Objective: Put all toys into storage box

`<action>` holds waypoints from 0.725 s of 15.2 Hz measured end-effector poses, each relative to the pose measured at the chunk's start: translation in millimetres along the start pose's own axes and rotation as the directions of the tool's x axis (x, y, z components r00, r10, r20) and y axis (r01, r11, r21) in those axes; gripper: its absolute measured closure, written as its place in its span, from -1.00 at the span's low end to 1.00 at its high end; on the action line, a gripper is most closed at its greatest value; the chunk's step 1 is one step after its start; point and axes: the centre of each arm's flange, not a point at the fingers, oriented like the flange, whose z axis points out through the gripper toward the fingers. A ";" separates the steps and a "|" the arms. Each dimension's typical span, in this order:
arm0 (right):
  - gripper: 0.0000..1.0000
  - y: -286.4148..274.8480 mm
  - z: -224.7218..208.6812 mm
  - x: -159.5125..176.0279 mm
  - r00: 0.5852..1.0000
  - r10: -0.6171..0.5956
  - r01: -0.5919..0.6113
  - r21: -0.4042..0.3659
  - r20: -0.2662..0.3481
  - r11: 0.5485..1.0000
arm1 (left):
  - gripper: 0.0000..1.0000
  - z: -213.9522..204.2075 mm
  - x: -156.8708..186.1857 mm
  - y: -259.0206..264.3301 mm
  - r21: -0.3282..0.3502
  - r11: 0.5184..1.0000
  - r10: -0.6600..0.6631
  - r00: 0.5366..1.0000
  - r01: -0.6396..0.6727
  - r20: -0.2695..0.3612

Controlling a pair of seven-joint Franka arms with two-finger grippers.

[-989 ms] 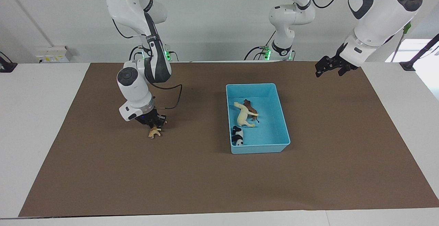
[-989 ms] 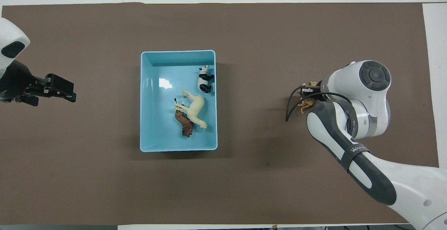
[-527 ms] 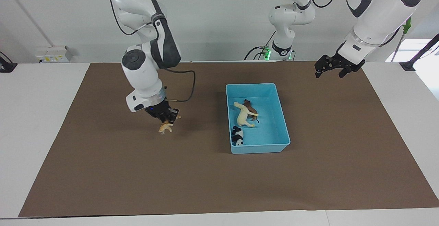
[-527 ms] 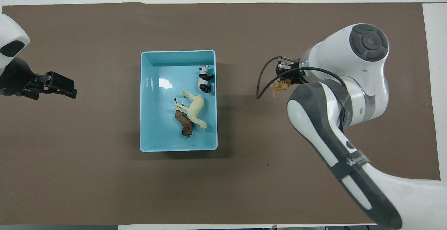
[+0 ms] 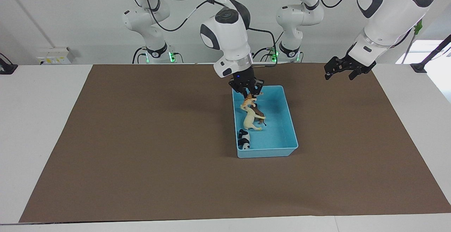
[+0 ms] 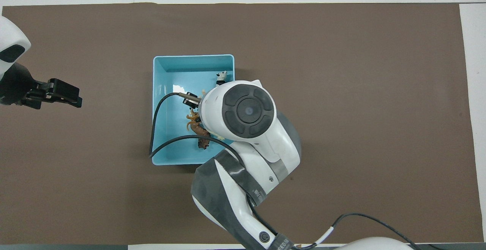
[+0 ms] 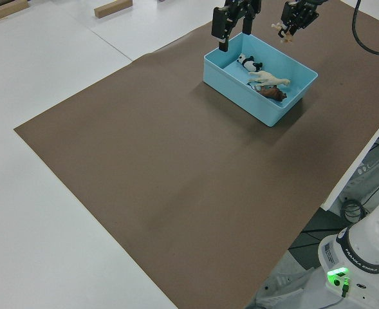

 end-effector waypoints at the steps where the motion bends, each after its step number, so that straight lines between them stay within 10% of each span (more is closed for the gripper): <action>1: 0.07 -2.7 7.4 -5.4 0.999 -0.032 0.032 -0.051 -0.003 0.998 | -1.00 0.0 0.0 0.0 0.000 1.000 0.000 1.000 0.000 0.000; 6: -0.97 29.3 -35.1 41.5 0.984 -0.180 0.174 -0.295 0.009 0.939 | -1.00 0.0 0.0 0.0 0.000 1.000 0.000 1.000 0.000 0.000; 11: -1.00 131.0 -137.7 145.2 0.962 -0.261 0.273 -0.342 0.083 0.899 | -1.00 -0.1 -0.1 0.0 0.000 1.000 0.000 1.000 0.000 0.000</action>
